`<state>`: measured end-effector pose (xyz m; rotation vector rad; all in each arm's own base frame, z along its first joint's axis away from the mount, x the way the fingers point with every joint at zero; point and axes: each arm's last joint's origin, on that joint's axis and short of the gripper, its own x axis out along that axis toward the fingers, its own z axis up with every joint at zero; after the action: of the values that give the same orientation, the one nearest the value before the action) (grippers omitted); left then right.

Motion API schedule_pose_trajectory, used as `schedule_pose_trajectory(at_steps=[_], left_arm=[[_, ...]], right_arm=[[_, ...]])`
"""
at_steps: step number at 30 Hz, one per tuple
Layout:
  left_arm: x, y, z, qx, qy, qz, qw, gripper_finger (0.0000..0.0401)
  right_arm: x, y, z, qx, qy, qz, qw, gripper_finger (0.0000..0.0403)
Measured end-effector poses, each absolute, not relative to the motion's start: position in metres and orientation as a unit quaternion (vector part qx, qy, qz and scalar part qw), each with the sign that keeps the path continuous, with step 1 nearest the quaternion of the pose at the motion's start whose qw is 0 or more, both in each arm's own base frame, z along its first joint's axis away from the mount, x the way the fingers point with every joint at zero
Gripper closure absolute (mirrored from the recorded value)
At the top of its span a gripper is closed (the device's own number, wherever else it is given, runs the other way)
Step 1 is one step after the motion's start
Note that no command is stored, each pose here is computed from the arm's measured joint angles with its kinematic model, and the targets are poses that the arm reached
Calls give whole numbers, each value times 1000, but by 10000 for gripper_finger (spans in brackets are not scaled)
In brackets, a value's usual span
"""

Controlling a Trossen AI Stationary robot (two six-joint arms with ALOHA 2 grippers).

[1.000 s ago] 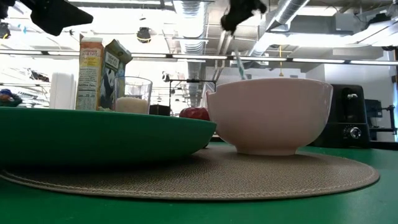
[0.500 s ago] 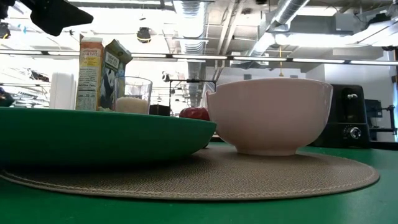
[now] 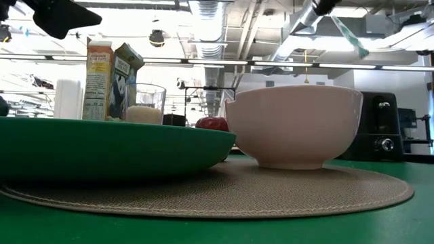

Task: Arrange a breakfast setting
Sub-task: Put the blue spoon to the right of the white bowl

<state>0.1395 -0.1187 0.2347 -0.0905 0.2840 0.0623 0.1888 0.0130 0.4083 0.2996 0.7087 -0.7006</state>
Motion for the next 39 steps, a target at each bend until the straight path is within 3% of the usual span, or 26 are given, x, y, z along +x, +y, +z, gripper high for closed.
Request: schedule_pose_trajectory(at_steps=[17,39], left_arm=[[140,-119,235,-49,141,29,988,15],[140,-119,235,-51,141,29,988,15]], right_arm=[[167,15,306,306,368,-318,818,360],[172,10,201,399,384,-271,787,360]])
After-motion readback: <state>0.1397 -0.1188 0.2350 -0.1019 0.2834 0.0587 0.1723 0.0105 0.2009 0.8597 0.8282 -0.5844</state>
